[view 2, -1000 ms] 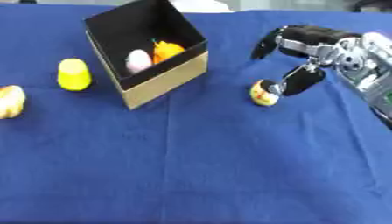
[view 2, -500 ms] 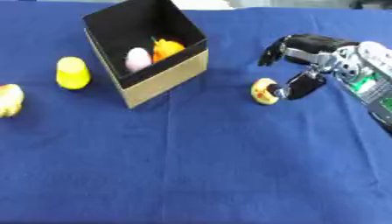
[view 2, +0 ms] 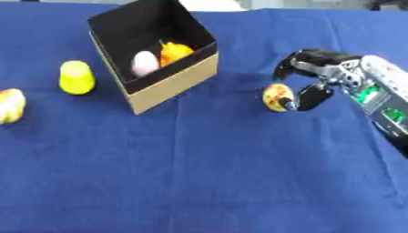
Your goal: Pick up objects on the table and place them in the box.
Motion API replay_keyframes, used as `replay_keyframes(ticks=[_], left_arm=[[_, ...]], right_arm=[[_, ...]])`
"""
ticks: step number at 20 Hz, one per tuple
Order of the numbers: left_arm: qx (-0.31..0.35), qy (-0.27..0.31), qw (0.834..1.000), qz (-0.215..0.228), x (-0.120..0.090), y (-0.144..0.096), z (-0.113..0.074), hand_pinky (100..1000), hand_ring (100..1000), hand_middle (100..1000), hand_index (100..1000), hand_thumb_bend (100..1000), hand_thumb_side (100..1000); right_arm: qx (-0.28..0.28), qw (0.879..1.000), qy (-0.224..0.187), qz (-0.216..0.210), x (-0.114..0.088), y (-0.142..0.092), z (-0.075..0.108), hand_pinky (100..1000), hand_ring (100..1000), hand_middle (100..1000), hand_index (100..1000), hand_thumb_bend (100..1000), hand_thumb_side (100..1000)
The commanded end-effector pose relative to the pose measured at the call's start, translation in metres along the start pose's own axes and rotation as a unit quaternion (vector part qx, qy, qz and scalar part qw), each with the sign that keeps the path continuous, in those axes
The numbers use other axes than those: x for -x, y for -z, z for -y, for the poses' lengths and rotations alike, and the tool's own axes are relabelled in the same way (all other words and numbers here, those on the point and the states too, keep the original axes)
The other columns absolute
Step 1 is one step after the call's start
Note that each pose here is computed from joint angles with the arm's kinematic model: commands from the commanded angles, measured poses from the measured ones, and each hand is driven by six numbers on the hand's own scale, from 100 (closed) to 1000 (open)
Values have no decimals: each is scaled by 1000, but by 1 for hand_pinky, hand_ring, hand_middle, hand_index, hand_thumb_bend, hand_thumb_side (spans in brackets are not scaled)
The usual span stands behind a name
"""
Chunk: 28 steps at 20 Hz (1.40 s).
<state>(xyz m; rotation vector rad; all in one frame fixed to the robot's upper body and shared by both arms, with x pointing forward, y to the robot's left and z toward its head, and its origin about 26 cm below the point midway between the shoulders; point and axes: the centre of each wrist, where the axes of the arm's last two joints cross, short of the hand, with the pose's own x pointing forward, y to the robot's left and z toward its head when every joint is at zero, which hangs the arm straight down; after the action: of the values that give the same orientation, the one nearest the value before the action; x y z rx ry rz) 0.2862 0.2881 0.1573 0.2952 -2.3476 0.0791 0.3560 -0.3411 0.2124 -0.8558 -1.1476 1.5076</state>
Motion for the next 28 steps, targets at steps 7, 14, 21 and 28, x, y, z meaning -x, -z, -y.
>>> replay_keyframes(ticks=[7, 14, 21, 28], left_arm=[[9, -3, 1000, 14, -7, 5, 1, 774, 594, 557, 782, 126, 582], [8, 0, 1000, 14, -7, 5, -1, 774, 595, 558, 782, 125, 580], [10, 4, 1000, 13, -6, 5, -2, 774, 595, 558, 782, 125, 581], [23, 1, 1000, 11, -6, 4, 1, 774, 595, 558, 782, 123, 582]], right_arm=[[18, 1000, -11, -13, 6, 1, 6, 816, 753, 557, 621, 324, 100], [79, 996, 2, 37, -14, -16, 27, 791, 722, 526, 594, 267, 100], [185, 978, -9, 93, -44, -57, 86, 790, 717, 522, 596, 285, 100], [245, 955, 5, 165, -87, -73, 125, 782, 711, 517, 598, 271, 100]])
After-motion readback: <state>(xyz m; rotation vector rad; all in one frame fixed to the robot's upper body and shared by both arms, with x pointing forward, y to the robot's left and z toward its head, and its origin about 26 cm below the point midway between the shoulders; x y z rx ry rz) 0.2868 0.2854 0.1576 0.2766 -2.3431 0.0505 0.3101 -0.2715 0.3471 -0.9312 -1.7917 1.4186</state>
